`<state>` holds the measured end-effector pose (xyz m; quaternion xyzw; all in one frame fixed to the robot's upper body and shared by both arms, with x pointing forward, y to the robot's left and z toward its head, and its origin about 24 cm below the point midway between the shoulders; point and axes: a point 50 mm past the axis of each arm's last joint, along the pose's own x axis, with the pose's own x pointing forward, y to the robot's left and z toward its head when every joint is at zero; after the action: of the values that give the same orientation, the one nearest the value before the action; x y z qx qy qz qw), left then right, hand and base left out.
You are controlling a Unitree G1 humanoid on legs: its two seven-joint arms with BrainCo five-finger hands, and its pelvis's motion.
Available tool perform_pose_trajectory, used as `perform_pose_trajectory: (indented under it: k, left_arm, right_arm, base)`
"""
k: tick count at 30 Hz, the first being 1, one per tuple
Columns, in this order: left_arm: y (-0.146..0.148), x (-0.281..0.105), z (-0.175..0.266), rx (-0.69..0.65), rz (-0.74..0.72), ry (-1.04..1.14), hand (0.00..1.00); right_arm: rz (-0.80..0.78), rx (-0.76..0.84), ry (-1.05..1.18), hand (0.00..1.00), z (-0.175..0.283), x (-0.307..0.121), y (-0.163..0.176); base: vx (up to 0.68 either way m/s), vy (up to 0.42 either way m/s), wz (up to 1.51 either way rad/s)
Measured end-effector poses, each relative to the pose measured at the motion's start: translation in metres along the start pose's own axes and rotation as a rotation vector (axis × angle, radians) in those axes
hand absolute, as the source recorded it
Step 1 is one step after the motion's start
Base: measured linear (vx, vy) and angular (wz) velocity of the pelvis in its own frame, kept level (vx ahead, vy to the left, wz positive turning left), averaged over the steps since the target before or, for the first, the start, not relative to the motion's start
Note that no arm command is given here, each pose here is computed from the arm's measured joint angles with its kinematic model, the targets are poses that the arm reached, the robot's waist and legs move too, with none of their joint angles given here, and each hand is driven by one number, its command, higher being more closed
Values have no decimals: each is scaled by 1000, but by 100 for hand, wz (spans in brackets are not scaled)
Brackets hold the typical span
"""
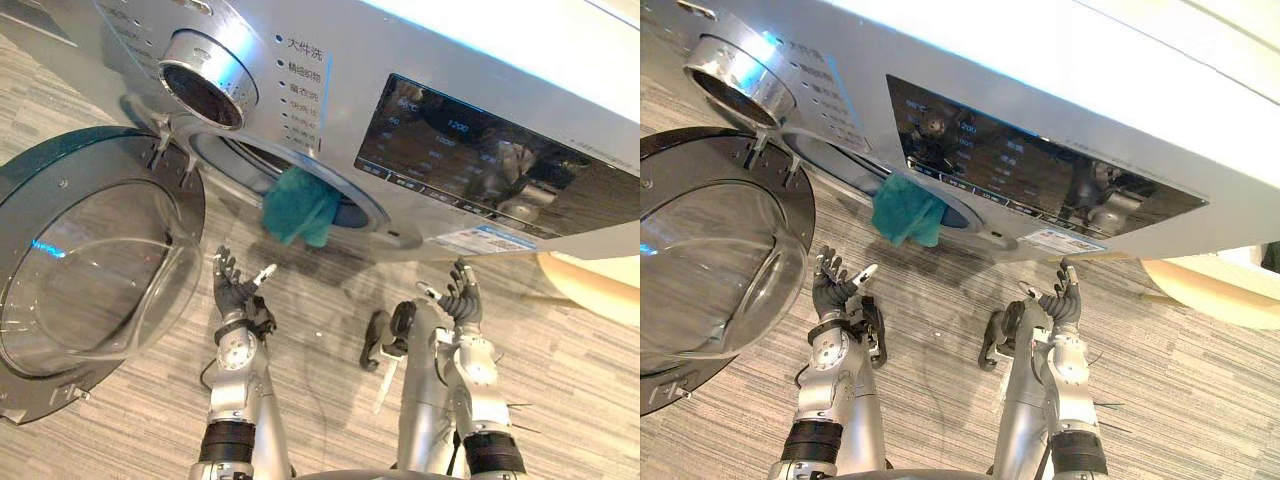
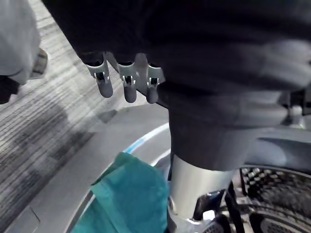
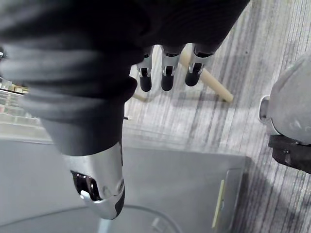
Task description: Pick up the laundry basket with both hands and put the clothes into the washing machine.
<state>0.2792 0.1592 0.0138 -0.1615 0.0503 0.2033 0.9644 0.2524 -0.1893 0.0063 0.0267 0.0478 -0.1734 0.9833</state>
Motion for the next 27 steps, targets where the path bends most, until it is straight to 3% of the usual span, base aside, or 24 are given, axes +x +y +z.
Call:
perform_pose_trajectory:
  k: [6, 14, 15, 27]
  left_arm:
    - [-35, 26, 3, -68, -76, 72, 0]
    - [-74, 55, 45, -136, -229, 42, 0]
    - [-79, 56, 51, -147, -245, 31, 100]
    - [-63, 73, 81, -128, -160, -48, 100]
  right_arm:
    - [16, 24, 9, 0, 1, 8, 8]
    - [39, 64, 4, 0, 12, 21, 18]
    - [39, 66, 4, 0, 12, 22, 18]
    - [49, 107, -58, 0, 26, 24, 22]
  base:
    - [7, -17, -5]
    - [8, -28, -11]
    - [15, -44, -5]
    - [19, -41, -2]
